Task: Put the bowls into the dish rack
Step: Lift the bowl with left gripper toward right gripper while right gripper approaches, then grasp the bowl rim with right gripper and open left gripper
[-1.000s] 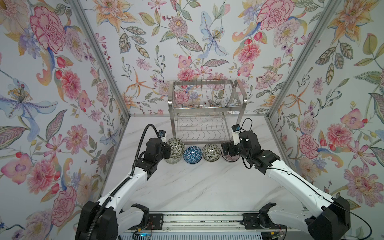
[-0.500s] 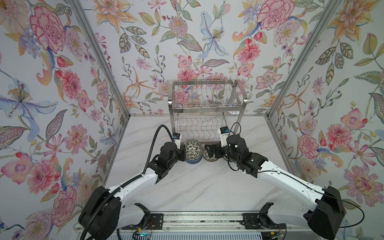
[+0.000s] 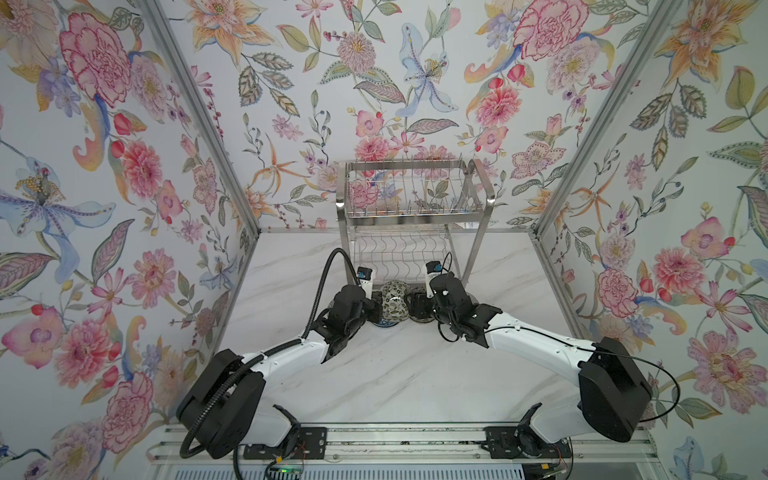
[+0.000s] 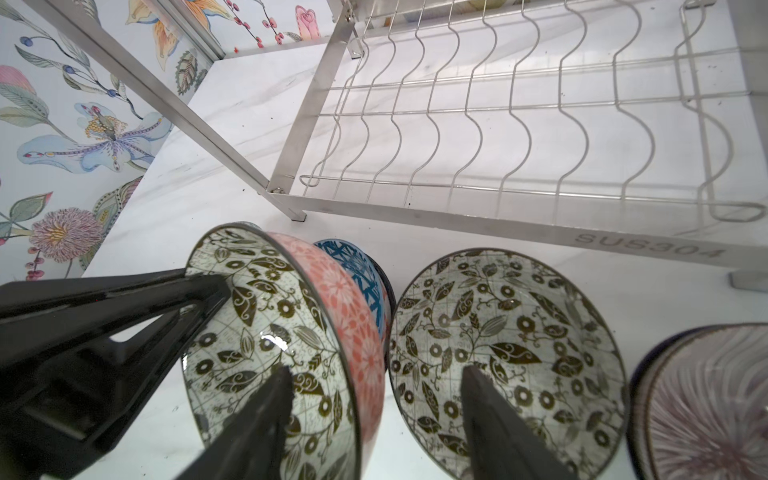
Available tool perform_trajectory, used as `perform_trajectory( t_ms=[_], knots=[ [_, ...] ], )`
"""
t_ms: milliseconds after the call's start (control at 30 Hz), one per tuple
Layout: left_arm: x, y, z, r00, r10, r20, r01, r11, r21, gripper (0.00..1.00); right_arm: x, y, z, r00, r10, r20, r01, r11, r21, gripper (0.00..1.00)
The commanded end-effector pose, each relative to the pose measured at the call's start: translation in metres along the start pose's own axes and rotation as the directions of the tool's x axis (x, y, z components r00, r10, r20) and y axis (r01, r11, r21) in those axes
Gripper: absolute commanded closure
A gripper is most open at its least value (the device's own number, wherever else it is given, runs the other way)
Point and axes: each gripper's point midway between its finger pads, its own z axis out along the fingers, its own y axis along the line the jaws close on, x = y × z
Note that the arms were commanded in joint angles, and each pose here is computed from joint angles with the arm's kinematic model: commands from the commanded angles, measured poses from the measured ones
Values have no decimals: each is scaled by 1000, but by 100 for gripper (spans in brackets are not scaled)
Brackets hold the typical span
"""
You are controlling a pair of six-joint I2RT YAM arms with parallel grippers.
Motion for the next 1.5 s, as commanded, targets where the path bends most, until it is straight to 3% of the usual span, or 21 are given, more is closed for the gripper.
perform_trajectory(
  t_ms=[0,100,367,600,933,1000,1067,1167,1467],
  knots=[
    [-39,-22,-2,993,-31,117,22,997,76,100,1,7,7,1000,28,-1,-28,999,-17,48],
    [-43,-25,-2,991,-31,127,21,996,84,100,1,7,10,999,32,-4,-32,999,-15,58],
    [-53,-36,-5,987,-29,161,8,991,130,100,2,13,23,999,31,-27,-31,999,-28,63],
    [-56,-42,-7,984,-28,173,2,988,152,100,-3,13,22,1000,24,-15,-25,999,-32,99],
    [-50,-43,-6,988,1,151,-25,988,154,100,-13,4,12,1000,-16,11,15,1000,12,100],
    [-49,-41,-7,990,39,132,-57,989,137,74,-18,1,9,999,-27,23,26,999,27,100],
    [-47,-36,-8,990,92,103,-102,990,96,39,-22,-4,5,998,-44,33,43,998,47,100],
    [-48,-22,-16,985,158,66,-160,987,23,3,-30,-13,-2,996,-72,53,67,994,86,100],
    [-67,38,-53,981,193,-22,-195,972,-132,1,-56,-46,-19,969,-235,77,206,939,275,100]
  ],
)
